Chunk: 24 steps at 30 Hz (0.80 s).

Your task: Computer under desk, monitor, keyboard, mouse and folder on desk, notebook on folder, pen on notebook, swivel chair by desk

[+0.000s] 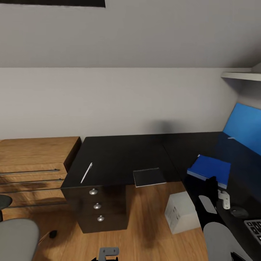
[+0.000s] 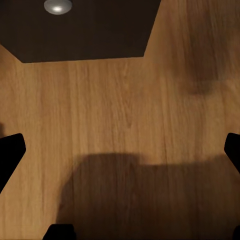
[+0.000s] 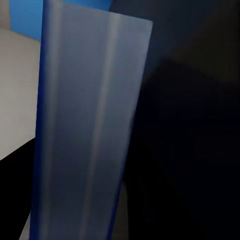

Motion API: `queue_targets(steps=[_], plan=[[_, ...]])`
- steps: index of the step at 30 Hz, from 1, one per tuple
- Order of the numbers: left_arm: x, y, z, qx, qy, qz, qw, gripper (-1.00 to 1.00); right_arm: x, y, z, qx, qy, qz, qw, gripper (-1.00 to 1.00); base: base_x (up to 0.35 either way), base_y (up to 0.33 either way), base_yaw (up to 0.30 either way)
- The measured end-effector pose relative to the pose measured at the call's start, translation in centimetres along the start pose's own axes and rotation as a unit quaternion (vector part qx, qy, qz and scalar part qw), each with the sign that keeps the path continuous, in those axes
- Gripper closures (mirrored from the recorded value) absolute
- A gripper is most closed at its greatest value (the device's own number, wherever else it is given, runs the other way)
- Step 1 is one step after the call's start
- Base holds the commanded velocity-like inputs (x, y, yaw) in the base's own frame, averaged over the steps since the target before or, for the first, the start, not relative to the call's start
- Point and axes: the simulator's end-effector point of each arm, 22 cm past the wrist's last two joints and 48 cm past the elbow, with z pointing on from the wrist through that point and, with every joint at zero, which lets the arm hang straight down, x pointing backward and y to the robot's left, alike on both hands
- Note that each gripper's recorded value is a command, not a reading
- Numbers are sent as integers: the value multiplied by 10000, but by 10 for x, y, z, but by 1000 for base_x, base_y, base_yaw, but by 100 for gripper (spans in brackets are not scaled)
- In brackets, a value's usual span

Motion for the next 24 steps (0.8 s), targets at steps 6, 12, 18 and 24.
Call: queue_targets(steps=[6, 12, 18, 24], plan=[[6, 0, 8, 0, -1, 0, 10000, -100, 4, -7, 2, -25, 12, -4, 10000, 100, 0, 0, 0], [9, 0, 14, 4, -4, 1, 10000, -100, 5, -9, 4, -93, 8, -61, 9999, 100, 0, 0, 0], [10, 1, 14, 1, -2, 0, 10000, -100, 6, -9, 3, -85, 7, -46, 10000, 100, 0, 0, 0], [10, 1, 14, -4, 3, -4, 10000, -100, 6, -9, 3, -79, 3, -40, 10000, 100, 0, 0, 0]])
